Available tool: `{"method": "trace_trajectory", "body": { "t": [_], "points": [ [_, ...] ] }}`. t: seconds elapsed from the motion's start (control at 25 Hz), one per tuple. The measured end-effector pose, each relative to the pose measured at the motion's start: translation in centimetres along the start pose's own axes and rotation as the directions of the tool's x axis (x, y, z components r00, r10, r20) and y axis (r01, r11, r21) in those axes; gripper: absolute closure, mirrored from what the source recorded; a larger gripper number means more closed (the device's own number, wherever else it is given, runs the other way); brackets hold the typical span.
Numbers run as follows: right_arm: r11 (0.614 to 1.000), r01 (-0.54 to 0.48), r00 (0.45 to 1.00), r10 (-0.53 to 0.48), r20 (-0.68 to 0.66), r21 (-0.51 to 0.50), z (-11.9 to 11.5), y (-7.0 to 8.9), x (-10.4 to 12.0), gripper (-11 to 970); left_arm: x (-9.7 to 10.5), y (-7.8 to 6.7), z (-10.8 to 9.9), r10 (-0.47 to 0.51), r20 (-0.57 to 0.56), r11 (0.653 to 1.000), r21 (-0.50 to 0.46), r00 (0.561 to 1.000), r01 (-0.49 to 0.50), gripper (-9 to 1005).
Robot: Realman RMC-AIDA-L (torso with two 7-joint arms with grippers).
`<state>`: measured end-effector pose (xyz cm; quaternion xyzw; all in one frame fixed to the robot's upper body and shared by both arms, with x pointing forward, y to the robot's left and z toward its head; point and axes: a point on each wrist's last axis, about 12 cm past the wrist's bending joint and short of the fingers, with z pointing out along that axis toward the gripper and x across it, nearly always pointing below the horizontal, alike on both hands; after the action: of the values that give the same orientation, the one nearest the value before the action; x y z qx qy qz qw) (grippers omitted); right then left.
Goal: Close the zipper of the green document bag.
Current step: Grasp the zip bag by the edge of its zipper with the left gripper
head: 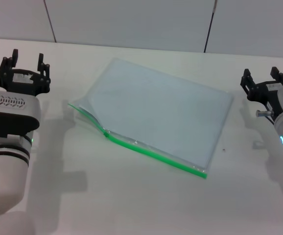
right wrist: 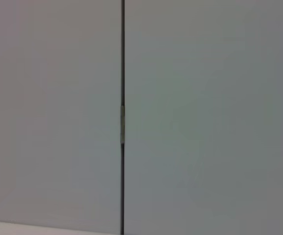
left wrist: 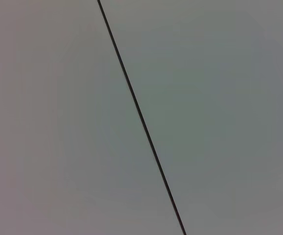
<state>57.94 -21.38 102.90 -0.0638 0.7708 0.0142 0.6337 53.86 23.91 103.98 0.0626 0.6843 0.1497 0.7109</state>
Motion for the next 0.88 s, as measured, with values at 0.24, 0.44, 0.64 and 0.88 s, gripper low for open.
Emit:
{"method": "trace_trajectory", "body": {
  "t": [0.24, 0.44, 0.64, 0.88],
  "points": [
    [1.0, 0.003, 1.0, -0.003, -0.001, 0.002, 0.02, -0.1, 0.04, 247, -0.03, 0.0, 0.02, 0.026, 0.001, 1.0, -0.001, 1.0, -0.026, 456],
    [1.0, 0.005, 1.0, -0.005, -0.003, 0.004, 0.02, -0.19, 0.07, 247, -0.05, -0.12, -0.03, 0.039, 0.004, 0.999, 0.005, 0.999, -0.039, 455],
    [1.0, 0.008, 1.0, -0.008, -0.003, 0.001, 0.02, -0.13, 0.07, 246, -0.09, -0.2, -0.03, 0.044, 0.008, 0.999, 0.011, 0.999, -0.044, 456],
    [1.0, 0.009, 1.0, -0.009, -0.007, -0.005, 0.06, -0.02, 0.09, 246, -0.16, -0.18, -0.05, 0.045, 0.014, 0.999, 0.008, 0.999, -0.046, 455]
  ]
}}
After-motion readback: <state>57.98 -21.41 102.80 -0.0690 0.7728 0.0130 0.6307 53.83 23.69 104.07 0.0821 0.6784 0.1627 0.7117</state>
